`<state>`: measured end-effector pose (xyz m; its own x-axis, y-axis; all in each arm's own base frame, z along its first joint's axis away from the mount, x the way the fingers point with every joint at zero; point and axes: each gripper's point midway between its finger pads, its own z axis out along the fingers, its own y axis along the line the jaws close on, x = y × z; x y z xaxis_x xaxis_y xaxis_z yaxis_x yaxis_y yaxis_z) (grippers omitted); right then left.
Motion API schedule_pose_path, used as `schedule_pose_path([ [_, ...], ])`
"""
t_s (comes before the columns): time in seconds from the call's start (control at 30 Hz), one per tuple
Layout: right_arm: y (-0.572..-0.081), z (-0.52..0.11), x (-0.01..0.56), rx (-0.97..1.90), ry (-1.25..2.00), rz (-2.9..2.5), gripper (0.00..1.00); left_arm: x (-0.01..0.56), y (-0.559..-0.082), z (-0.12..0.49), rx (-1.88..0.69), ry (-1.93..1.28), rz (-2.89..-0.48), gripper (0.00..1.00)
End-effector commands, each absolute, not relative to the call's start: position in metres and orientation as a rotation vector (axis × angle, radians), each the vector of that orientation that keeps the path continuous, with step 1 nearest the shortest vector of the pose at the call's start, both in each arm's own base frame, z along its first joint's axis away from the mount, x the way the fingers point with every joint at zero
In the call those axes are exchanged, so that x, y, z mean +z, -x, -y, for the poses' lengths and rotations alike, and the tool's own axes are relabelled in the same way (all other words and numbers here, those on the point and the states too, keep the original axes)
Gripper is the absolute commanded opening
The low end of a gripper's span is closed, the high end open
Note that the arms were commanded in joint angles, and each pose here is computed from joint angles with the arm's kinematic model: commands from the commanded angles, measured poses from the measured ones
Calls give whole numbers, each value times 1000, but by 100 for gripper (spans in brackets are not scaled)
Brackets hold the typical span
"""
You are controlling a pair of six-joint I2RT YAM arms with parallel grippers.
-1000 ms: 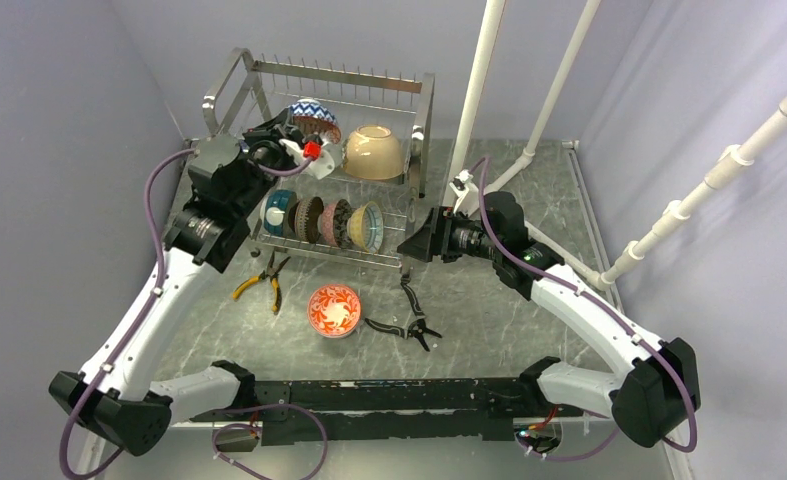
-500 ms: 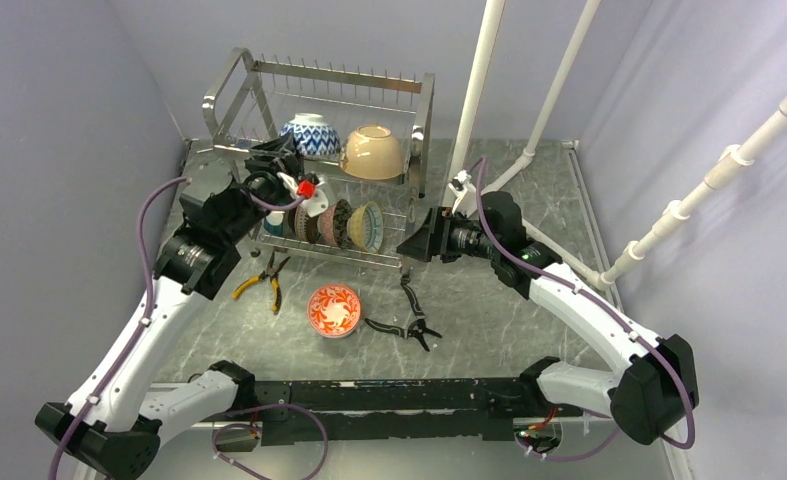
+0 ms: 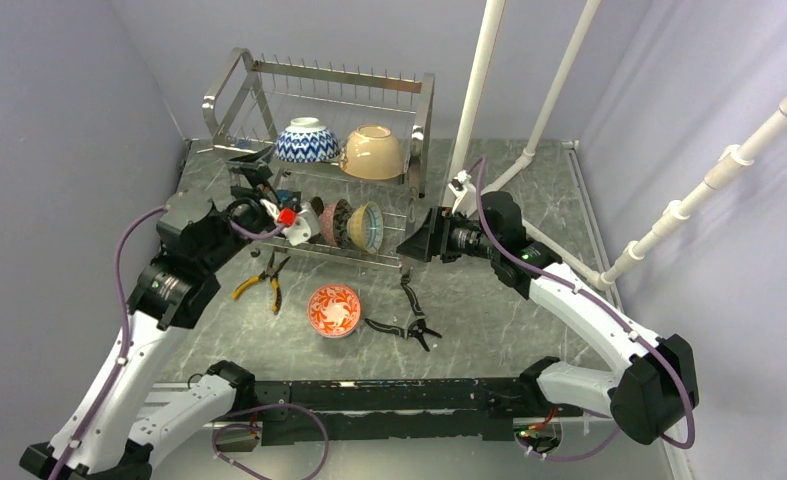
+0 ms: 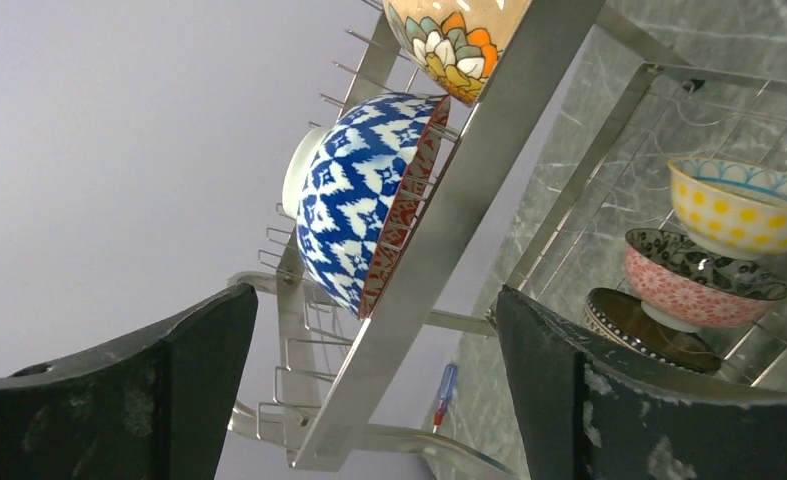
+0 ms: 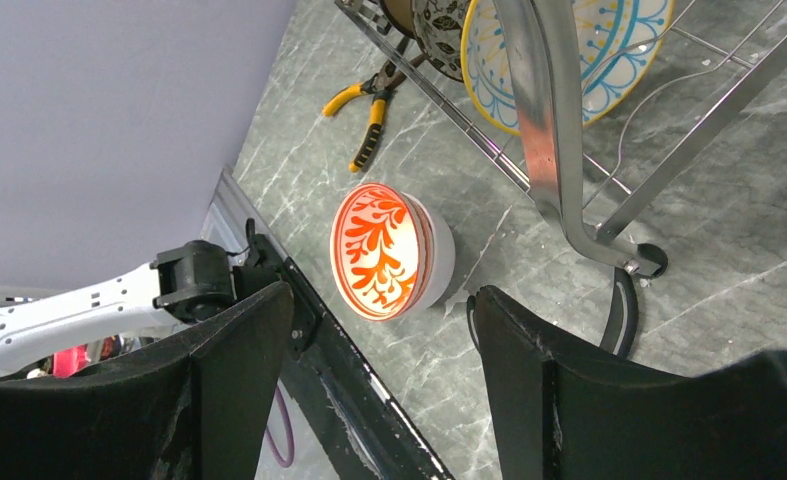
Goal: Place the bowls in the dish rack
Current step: Turn the bowl upside down on the dish rack.
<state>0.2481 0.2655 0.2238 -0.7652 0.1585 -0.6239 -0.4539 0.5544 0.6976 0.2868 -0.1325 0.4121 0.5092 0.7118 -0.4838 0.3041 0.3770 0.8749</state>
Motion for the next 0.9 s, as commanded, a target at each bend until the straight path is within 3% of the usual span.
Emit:
schedule_pose_path([
  [0.0,-254,-267,238,1216,263,-2067,72,414,-262,134,192,-1137,-1088,94],
  [0.27,-249,-261,233,1194,255,-2072,77,387,-201,138,-172,-998,-1224,94],
  [0.47,-247,-260,226,1195,253,-2085,78,357,-174,140,-514,-689,-1464,94],
  [0.67,-245,-260,219,1191,251,-2098,78,312,-175,135,-729,-270,-1702,94],
  [0.87,-245,-260,212,1194,248,-2112,78,231,-190,119,-751,254,-1986,94],
])
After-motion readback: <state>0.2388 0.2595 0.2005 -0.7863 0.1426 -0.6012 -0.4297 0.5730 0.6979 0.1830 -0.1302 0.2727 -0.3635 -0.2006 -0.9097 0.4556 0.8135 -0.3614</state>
